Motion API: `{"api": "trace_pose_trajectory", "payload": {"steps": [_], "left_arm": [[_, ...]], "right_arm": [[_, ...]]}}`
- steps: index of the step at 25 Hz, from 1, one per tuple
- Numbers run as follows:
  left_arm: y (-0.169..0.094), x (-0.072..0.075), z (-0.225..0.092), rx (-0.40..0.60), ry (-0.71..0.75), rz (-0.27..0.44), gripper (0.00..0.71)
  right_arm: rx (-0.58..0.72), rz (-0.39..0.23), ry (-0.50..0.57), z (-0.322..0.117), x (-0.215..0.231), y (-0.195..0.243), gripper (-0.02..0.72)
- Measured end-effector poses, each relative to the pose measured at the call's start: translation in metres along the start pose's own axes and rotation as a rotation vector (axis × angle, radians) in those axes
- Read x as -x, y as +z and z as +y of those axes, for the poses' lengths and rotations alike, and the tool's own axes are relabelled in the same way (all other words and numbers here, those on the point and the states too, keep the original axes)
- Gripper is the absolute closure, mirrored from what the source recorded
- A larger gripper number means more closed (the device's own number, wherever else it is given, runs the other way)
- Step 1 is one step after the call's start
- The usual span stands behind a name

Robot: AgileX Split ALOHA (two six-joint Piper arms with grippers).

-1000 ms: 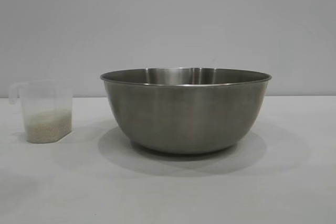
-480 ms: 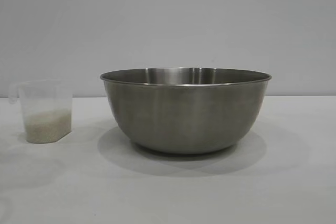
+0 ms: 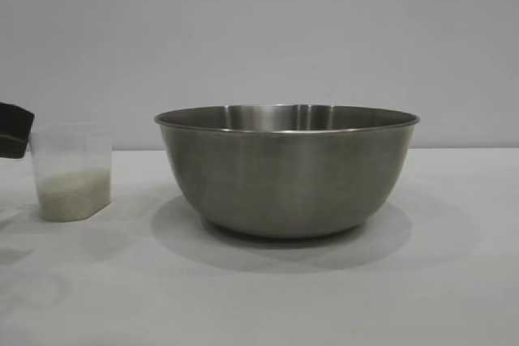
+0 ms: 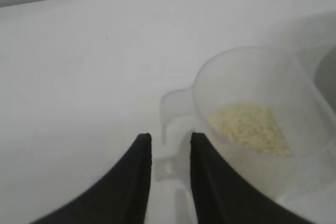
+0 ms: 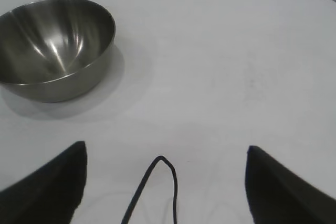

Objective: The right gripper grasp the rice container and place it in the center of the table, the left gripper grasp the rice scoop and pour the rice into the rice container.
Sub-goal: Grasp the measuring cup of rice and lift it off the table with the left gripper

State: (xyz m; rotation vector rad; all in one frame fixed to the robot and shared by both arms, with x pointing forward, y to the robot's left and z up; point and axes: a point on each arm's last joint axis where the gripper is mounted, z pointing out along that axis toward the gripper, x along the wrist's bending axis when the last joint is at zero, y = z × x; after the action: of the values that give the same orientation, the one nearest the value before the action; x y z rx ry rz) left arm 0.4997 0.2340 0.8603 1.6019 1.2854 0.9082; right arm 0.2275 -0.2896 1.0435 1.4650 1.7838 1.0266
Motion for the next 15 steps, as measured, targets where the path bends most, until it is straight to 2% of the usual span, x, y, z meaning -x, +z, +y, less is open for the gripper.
{"api": "trace_pose_trajectory", "payload": {"steps": [15], "left_arm": [[0.026, 0.002, 0.001, 0.025, -0.002, 0.000, 0.527]], "right_arm": [[0.000, -0.002, -0.001, 0.000, 0.000, 0.000, 0.129]]}}
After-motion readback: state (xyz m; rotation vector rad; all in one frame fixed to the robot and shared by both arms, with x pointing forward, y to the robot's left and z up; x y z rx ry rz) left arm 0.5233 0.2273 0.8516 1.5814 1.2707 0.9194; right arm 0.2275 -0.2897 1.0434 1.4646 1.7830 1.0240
